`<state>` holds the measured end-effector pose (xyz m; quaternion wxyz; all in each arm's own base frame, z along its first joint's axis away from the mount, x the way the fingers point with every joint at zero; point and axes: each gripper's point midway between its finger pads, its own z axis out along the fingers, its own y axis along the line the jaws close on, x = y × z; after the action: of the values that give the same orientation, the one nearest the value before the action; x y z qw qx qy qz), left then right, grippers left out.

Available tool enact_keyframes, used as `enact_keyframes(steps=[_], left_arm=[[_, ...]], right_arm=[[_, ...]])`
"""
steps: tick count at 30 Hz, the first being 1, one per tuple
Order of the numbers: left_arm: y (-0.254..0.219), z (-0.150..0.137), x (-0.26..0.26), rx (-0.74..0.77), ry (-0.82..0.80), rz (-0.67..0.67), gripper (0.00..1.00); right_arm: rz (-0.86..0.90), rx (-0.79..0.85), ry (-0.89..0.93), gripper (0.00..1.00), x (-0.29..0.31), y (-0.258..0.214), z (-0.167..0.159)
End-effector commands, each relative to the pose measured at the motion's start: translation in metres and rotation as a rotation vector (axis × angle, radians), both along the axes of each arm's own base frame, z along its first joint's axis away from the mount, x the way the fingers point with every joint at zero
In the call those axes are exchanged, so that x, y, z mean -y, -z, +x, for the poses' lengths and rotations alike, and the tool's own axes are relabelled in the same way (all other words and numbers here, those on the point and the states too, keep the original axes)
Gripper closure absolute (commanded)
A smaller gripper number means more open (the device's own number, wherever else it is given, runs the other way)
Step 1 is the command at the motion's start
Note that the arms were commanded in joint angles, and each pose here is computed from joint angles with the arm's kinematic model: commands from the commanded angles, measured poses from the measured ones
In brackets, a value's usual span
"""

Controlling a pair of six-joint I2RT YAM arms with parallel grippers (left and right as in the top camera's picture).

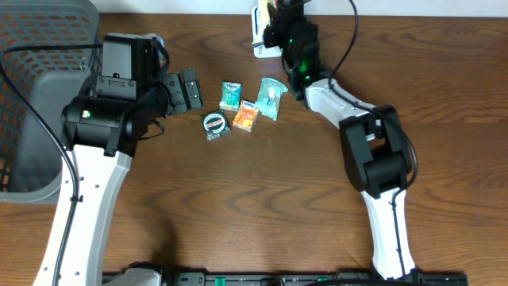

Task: Scan the item barcode
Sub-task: 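Carry the snack bag to the back right corner and release it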

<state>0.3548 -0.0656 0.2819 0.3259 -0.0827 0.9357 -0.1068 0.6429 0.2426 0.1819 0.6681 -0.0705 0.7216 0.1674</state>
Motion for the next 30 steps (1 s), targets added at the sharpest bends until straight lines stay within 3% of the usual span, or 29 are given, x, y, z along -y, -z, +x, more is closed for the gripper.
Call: enact_keyframes(steps=[1, 7, 11, 13, 15, 16, 23, 26, 30], left_arm=[[-0.003, 0.0, -0.003, 0.008, -0.005, 0.013, 0.02], [-0.003, 0.0, -0.003, 0.008, -0.005, 0.013, 0.02], [-0.003, 0.0, -0.003, 0.008, -0.005, 0.013, 0.02], [-0.003, 0.0, -0.003, 0.008, -0.005, 0.013, 0.02], [-0.003, 0.0, -0.003, 0.008, -0.005, 0.013, 0.02], [-0.003, 0.0, -0.003, 0.008, -0.005, 0.013, 0.02], [-0.003, 0.0, -0.003, 0.008, -0.005, 0.013, 0.03], [-0.003, 0.0, -0.003, 0.008, -0.005, 0.013, 0.02], [-0.003, 0.0, -0.003, 0.008, -0.005, 0.013, 0.02]], right_arm=[[0.045, 0.1, 0.101, 0.99, 0.06, -0.105, -0.001], [-0.148, -0.13, 0.262, 0.99, 0.18, -0.102, -0.014], [-0.504, -0.405, 0.318, 0.99, 0.278, -0.039, -0.043], [-0.553, -0.563, 0.377, 0.95, 0.331, -0.001, -0.062], [-0.5, -0.663, 0.407, 0.51, 0.366, 0.025, -0.076], [-0.451, -0.705, 0.421, 0.01, 0.379, 0.036, -0.082], [-0.208, -0.753, 0.276, 0.01, 0.352, 0.046, -0.09], [0.007, -0.708, -0.015, 0.01, 0.281, 0.027, -0.088], [0.214, -0.743, -0.243, 0.12, 0.21, 0.01, -0.099]])
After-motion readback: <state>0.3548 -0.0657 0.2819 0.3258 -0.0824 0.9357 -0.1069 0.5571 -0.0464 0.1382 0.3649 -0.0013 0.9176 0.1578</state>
